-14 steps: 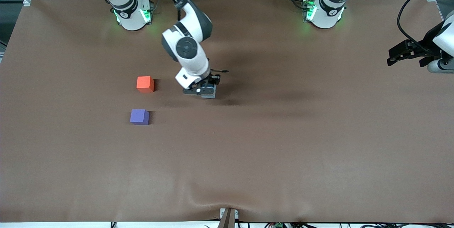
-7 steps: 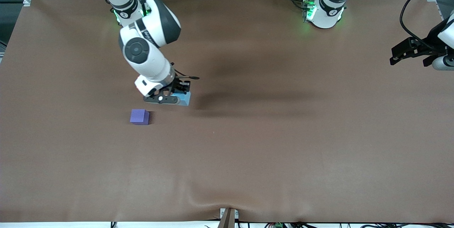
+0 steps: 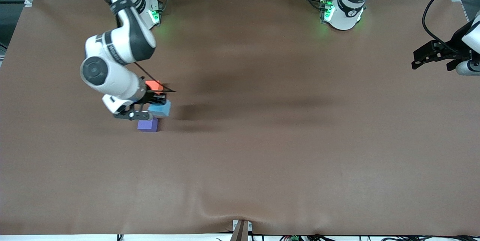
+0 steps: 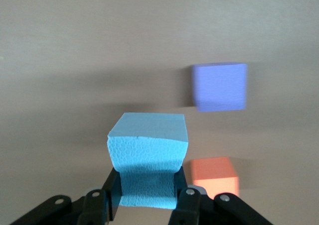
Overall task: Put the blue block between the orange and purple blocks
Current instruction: 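Lower the blue cube between the orange and purple cubes, open the right gripper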
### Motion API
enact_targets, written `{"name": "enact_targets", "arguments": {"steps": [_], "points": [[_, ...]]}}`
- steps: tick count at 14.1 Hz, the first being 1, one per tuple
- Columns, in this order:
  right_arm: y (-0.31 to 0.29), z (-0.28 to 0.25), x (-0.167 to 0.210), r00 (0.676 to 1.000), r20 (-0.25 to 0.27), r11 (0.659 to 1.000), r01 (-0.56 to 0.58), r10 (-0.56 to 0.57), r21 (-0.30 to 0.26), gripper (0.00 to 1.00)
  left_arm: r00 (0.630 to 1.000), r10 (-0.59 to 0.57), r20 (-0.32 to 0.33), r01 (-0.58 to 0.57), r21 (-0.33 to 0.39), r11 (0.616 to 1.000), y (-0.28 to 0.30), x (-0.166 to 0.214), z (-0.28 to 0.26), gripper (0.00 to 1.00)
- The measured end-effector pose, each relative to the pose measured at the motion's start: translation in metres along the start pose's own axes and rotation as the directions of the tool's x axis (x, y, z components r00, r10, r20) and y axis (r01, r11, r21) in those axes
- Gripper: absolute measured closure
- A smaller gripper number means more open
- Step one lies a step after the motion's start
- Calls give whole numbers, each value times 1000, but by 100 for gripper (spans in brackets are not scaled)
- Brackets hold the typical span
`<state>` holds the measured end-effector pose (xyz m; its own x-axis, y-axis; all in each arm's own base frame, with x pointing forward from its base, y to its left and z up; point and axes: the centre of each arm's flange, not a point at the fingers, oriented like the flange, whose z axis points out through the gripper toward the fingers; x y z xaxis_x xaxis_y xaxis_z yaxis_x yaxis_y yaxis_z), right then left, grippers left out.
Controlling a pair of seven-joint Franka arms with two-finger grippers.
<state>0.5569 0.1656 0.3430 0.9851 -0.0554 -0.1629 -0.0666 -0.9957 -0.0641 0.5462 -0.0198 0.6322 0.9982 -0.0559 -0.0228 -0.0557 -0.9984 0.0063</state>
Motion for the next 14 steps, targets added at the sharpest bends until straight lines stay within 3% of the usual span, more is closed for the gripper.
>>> {"name": "enact_targets", "arguments": {"steps": [4, 14], "points": [[38, 25, -2, 999, 39, 1000, 16, -16, -4, 53, 1000, 1, 4, -1, 0, 1000, 0, 0, 1, 0], [64, 61, -8, 998, 37, 999, 43, -43, -4, 53, 1000, 11, 25, -11, 1, 1000, 6, 5, 11, 0]]}}
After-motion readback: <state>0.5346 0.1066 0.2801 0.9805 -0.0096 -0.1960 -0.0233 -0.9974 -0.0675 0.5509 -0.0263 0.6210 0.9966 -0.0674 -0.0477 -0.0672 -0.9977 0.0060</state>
